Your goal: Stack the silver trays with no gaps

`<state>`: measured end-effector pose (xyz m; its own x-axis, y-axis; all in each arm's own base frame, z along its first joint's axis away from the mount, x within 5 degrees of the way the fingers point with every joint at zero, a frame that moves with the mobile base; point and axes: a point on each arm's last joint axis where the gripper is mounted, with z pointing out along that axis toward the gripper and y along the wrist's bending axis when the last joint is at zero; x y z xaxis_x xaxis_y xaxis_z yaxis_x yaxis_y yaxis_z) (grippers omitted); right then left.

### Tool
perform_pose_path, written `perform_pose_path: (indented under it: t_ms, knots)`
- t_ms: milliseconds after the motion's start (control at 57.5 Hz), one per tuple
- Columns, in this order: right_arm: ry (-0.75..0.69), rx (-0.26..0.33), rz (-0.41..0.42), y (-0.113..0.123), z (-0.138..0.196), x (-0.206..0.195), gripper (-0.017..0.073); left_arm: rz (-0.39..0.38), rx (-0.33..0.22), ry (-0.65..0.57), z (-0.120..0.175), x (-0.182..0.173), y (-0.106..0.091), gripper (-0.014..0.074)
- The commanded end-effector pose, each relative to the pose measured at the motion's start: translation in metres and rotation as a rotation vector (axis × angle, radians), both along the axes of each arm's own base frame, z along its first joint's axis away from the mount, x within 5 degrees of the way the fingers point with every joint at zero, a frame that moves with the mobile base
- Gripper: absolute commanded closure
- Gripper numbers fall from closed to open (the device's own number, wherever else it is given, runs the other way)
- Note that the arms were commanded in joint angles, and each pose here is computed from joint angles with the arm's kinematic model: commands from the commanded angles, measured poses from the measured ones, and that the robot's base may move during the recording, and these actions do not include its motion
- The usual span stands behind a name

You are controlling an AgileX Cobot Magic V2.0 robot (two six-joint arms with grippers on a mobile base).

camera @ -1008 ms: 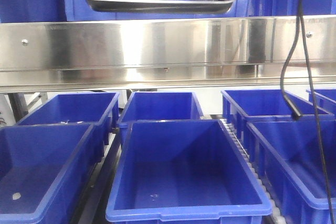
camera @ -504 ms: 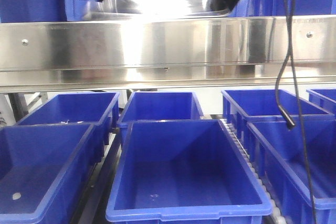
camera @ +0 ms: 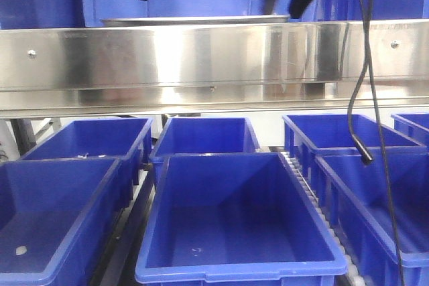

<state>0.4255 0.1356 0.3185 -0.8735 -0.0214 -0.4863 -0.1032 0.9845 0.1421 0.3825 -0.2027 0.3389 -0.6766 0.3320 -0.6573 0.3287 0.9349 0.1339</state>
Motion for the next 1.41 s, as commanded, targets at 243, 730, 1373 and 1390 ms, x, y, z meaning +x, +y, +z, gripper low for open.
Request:
perform_pose_path:
  t_ms: [243, 730, 1373, 1390]
  knots:
    - [-0.029, -0.030, 0.052, -0.001, 0.015, -0.001, 0.0263, -0.008, -0.007, -0.088, 0.028, -0.010, 0.006, 0.0316]
    - [-0.288, -0.028, 0.120, -0.019, 0.128, -0.057, 0.0638, 0.028, -0.120, -0.267, 0.107, -0.058, 0.037, 0.0595]
    - [-0.970, 0.092, 0.380, -0.058, 0.278, -0.286, 0.0640, -0.032, -0.418, -0.816, 0.228, -0.248, 0.146, 0.0603]
    - [-0.983, 0.099, 0.388, -0.060, 0.278, -0.292, 0.0640, -0.032, -0.419, -0.818, 0.225, -0.254, 0.150, 0.0603]
